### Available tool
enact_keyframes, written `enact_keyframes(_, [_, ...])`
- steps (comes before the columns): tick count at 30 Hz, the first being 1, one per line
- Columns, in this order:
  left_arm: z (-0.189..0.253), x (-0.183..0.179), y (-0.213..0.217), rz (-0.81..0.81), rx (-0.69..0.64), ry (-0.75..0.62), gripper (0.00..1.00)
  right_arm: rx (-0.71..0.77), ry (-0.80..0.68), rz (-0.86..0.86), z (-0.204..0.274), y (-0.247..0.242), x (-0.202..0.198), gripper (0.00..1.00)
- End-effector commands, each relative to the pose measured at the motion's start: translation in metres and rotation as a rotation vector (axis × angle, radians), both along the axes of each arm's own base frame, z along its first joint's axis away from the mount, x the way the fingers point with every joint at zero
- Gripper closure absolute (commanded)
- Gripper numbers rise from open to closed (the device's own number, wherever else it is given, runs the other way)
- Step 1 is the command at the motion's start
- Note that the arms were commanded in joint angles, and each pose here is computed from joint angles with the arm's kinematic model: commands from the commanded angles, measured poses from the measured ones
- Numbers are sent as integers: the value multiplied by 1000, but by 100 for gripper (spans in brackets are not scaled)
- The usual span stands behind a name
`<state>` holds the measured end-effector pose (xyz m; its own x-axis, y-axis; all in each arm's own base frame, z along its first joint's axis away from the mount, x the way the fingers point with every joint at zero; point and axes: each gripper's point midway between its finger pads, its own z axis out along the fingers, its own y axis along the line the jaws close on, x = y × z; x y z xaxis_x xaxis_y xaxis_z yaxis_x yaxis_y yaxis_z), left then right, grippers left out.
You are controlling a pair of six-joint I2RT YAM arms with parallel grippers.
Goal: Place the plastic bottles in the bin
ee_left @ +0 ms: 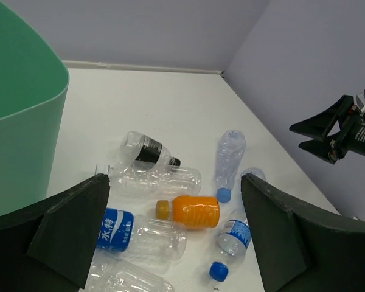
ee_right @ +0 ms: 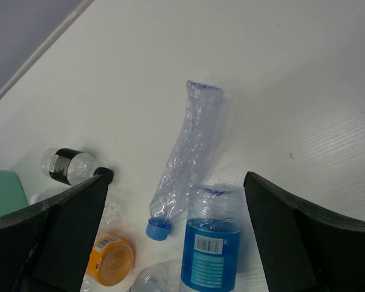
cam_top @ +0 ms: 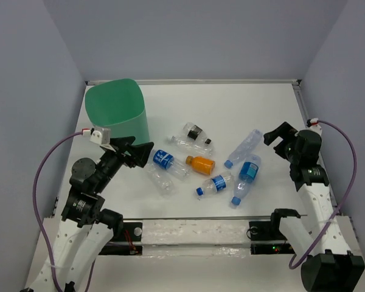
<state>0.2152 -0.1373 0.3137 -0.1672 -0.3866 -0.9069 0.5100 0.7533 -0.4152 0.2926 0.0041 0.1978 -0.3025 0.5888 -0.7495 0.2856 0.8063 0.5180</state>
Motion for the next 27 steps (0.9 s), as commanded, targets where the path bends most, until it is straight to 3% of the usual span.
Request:
enact_keyframes(1, [-11, 2, -1, 9, -1, 67, 1, -23, -14, -48, -2, -9, 15, 0])
enact_keyframes(15, [-79, 4, 31, 227, 58, 465, 1, 33, 189, -95, -84, -14, 67, 4])
enact_keyframes(20, [-112, -2, 35, 265, 92, 605, 1, 110, 239, -12, -107, 5, 80, 5])
enact_keyframes(27, [-130, -1, 44, 342, 93, 680, 1, 168, 203, 63, -121, 21, 100, 11])
